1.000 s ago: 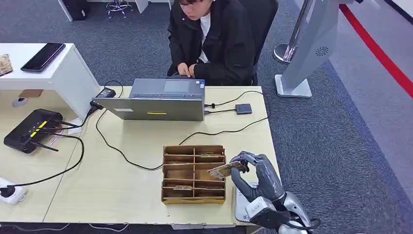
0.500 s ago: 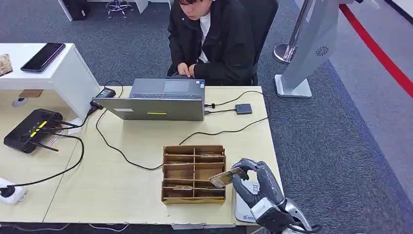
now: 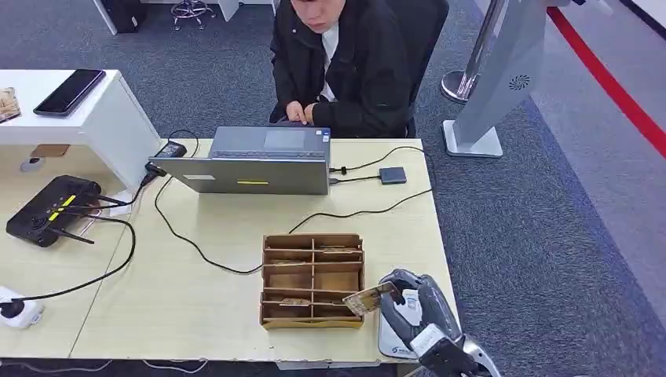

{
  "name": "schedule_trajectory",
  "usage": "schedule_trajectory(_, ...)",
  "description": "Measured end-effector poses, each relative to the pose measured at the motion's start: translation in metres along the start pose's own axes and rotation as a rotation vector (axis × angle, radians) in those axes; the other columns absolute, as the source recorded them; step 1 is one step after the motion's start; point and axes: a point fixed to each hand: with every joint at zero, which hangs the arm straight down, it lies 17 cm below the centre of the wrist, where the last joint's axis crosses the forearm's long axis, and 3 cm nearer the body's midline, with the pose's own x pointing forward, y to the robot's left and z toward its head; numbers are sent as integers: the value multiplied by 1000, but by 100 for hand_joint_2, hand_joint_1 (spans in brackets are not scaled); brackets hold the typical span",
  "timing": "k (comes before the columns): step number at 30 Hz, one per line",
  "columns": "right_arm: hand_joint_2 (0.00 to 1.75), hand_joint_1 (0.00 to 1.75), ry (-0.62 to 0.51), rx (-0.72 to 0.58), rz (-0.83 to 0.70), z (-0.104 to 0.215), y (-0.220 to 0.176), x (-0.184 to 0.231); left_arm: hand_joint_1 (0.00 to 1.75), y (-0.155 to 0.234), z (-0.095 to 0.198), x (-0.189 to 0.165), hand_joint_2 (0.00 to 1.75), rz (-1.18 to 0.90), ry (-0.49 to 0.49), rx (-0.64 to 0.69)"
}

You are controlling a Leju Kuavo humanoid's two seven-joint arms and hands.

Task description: Pass the card to the sensor for recognition and then transmit it.

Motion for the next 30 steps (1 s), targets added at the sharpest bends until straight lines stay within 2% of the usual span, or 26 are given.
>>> schedule_trajectory(18, 175, 175, 129, -23, -68, 20, 9, -35, 0, -1, 0, 1, 0, -15, -6, -3)
schedule_trajectory(30, 175, 175, 175, -11, -96, 27, 18, -46, 0, -1, 0, 1, 0, -17, -7, -4)
